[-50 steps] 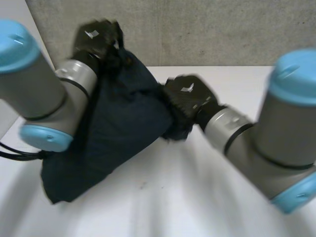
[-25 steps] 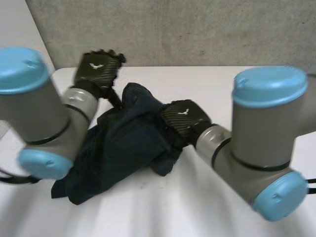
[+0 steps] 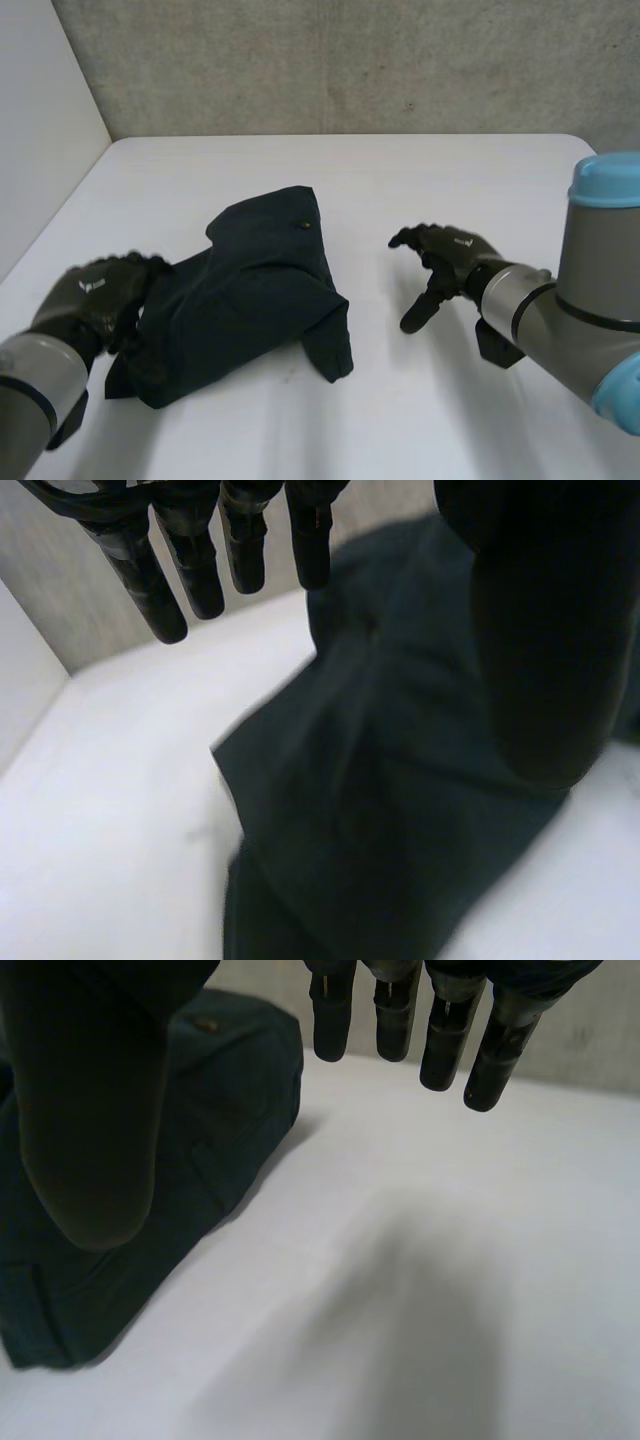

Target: Fold the shorts.

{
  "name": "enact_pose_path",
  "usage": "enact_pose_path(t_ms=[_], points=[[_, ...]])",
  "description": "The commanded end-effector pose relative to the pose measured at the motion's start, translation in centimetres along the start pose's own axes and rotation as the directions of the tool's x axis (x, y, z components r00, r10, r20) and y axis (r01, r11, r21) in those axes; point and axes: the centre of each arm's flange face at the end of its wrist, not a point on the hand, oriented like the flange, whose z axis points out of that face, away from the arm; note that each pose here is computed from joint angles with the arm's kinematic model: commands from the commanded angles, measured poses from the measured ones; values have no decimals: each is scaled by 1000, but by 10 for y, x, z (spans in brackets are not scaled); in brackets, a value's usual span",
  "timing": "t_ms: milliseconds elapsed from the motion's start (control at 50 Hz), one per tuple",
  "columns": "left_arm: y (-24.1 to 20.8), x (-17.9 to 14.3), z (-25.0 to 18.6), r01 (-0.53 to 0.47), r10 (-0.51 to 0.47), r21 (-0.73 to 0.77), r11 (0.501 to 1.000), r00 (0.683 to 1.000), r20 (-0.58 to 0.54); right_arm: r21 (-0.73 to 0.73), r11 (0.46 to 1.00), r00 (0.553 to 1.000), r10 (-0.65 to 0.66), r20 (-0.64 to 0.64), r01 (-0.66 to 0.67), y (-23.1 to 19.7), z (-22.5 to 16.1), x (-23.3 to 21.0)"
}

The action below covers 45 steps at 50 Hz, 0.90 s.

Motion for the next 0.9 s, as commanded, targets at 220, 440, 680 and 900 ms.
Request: enact_pose_path(t_ms=[220,440,680,900], points=[[56,6,39,-25,25,-148,989,1000,1,-153,967,967,223,123,-204,47,42,-33],[39,6,53,-14,13,16,1000,999,45,-32,990,983,142,116,-140,48,77,-64],[-61,-8,25,-133,94,361,923,988,126,338,921,971,-230,69,194,-74,20,-60],[-181,-20,-56,-311,182,702,641,950,254,564,558,778,-562,-282,608,-170,-76,-68]])
